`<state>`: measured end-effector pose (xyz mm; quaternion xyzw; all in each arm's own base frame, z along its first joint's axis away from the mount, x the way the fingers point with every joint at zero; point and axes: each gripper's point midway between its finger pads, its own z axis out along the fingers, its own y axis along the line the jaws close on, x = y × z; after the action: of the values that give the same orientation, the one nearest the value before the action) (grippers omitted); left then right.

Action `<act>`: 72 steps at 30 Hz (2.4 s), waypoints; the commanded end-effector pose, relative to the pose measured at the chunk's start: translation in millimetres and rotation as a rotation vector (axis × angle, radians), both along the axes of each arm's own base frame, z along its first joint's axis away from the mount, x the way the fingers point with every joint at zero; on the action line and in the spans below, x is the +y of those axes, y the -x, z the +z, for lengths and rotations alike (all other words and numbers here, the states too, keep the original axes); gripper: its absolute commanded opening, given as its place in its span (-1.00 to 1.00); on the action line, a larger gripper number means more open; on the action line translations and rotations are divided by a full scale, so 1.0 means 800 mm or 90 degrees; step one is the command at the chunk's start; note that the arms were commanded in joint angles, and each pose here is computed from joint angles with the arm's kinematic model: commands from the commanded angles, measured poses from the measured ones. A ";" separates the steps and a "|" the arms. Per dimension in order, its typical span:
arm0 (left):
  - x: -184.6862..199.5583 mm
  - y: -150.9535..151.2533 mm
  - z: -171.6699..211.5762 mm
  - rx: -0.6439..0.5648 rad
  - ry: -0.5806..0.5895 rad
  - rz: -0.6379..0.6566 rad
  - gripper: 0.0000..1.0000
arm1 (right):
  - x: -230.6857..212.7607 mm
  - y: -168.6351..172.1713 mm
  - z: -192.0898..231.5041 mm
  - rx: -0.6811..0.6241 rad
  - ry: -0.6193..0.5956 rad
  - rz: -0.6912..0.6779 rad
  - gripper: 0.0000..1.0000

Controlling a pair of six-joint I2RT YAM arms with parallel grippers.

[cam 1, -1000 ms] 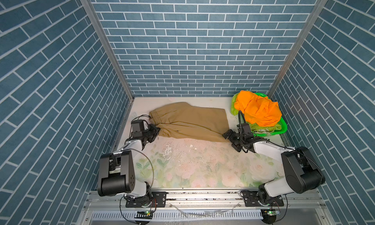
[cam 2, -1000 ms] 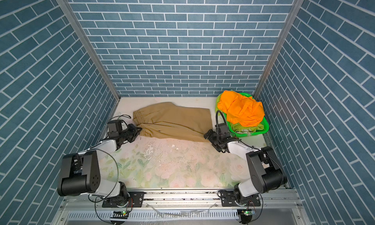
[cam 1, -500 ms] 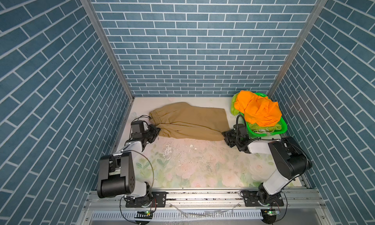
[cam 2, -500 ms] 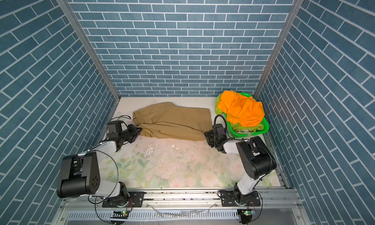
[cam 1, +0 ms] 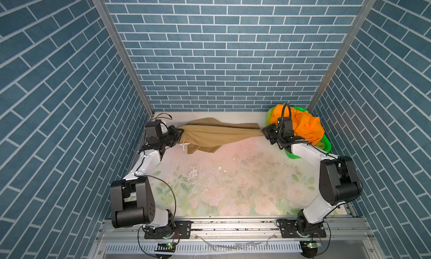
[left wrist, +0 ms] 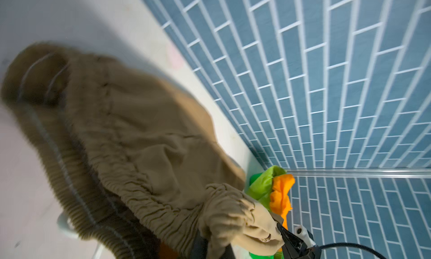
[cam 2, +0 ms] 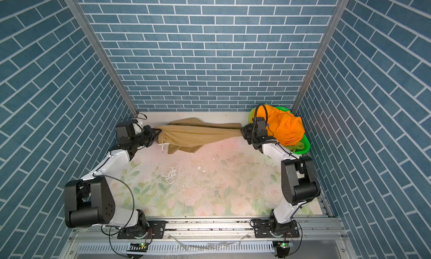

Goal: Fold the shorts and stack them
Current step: 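Lift the shorts high with both grippers, holding waistband and hem, then lower the hanging shorts onto the table with both grippers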

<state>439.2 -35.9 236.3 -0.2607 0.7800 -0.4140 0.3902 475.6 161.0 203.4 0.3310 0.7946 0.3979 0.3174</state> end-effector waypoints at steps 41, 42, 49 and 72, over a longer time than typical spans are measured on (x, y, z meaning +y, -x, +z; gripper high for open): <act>0.104 -0.053 0.015 0.106 -0.095 0.097 -1.00 | -0.088 -0.138 0.125 -0.125 0.445 0.238 -1.00; 0.104 -0.052 -0.012 0.129 -0.090 0.097 -1.00 | -0.083 -0.144 0.111 -0.120 0.451 0.248 -1.00; 0.110 -0.064 -0.116 0.215 -0.079 0.096 -1.00 | -0.036 -0.164 0.066 -0.127 0.475 0.298 -1.00; 0.139 -0.132 -0.071 0.128 -0.052 0.097 -1.00 | -0.001 -0.079 0.118 -0.140 0.461 0.328 -1.00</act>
<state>551.0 -5.4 211.9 -0.2470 0.8162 -0.4072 0.3272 538.7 198.7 299.4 -0.0693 0.8916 0.2647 0.3607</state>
